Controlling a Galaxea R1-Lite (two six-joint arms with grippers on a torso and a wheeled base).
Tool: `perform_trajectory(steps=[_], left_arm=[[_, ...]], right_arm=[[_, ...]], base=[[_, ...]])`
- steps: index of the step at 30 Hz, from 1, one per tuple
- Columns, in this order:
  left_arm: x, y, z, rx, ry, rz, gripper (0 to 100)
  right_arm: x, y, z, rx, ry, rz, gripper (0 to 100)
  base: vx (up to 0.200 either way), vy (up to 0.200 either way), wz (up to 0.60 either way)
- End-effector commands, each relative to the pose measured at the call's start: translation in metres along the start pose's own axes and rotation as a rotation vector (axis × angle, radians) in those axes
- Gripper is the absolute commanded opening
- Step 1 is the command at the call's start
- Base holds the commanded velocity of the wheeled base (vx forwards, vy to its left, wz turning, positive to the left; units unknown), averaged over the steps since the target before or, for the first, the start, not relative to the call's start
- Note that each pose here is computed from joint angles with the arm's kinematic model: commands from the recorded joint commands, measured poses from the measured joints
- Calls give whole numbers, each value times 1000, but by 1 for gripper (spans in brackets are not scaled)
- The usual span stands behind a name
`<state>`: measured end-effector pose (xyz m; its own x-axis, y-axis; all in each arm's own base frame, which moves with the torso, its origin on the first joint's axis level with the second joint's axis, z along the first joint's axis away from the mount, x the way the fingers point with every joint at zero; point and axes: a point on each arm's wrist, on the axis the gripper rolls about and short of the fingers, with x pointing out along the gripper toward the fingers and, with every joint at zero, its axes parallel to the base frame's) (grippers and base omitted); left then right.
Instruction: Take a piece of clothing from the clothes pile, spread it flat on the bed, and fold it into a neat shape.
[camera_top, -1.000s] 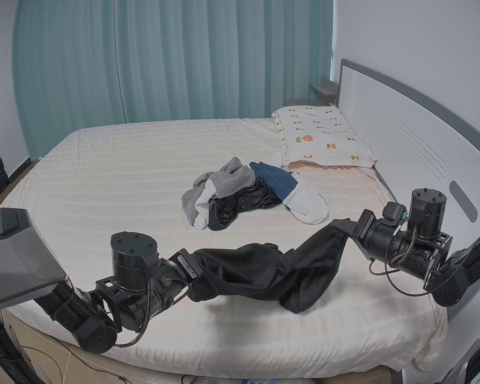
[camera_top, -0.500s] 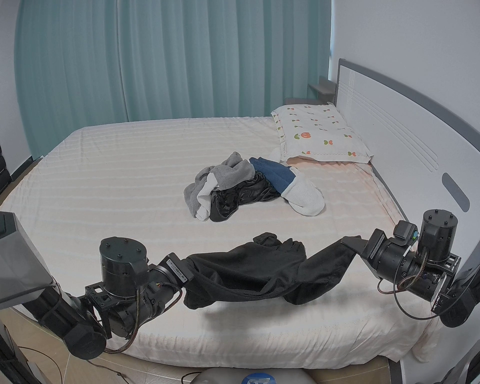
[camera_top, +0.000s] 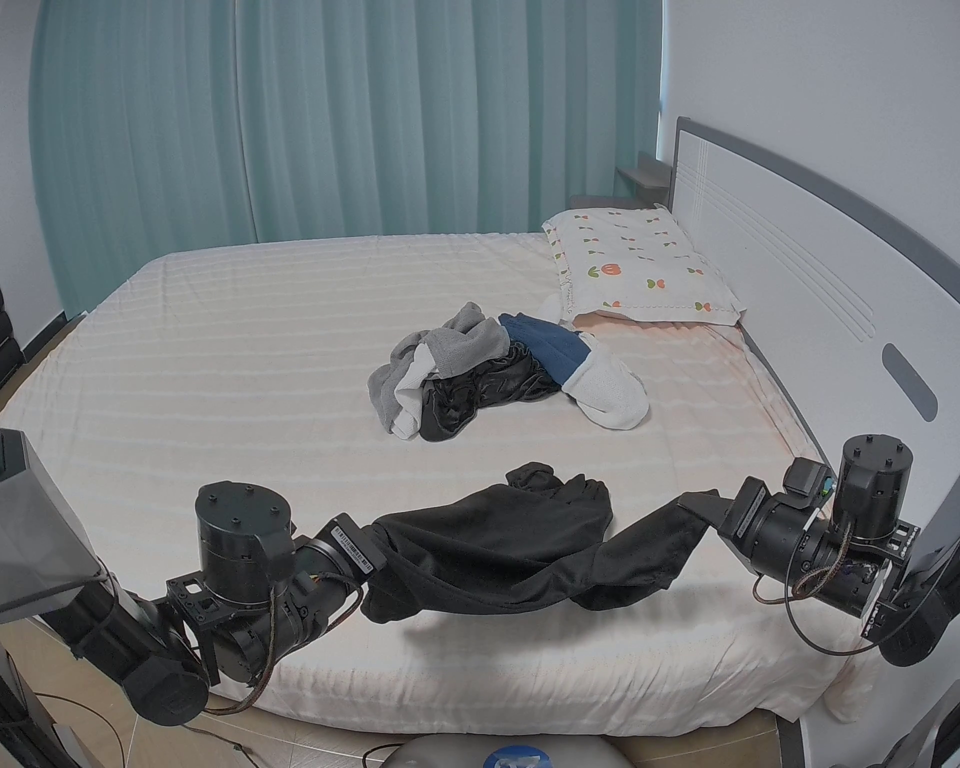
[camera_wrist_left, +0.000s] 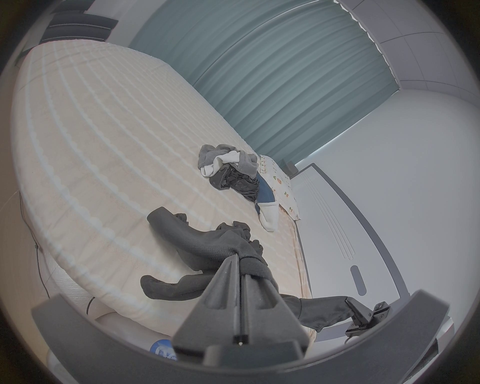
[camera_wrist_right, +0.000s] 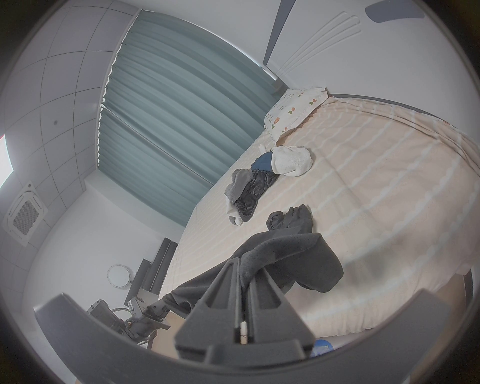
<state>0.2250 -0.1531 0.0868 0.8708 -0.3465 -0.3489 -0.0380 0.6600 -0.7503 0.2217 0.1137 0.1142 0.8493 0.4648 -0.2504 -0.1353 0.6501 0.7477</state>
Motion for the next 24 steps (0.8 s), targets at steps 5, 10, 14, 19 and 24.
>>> perform_trajectory(steps=[5,10,14,19,24], left_arm=[[0,0,-2,1,7,-2,0],[0,0,-2,0,7,-2,0],[-1,-1,-2,1,7,-4,0],[0,0,-2,5,9,-2,0],[0,-1,-1,2,4,-6,0]], right_arm=[[1,-1,-2,-1,8,-5,0],[1,0,-4,-3,15,-1,0],[1,0,-4,-3,15,-1,0],[2,-2,-5,-3,20,-7,0],[2,-2,-5,-3,20,-7,0]], base=[[0,0,0],[0,0,0],[-150,0,0],[0,0,0],[0,0,0]])
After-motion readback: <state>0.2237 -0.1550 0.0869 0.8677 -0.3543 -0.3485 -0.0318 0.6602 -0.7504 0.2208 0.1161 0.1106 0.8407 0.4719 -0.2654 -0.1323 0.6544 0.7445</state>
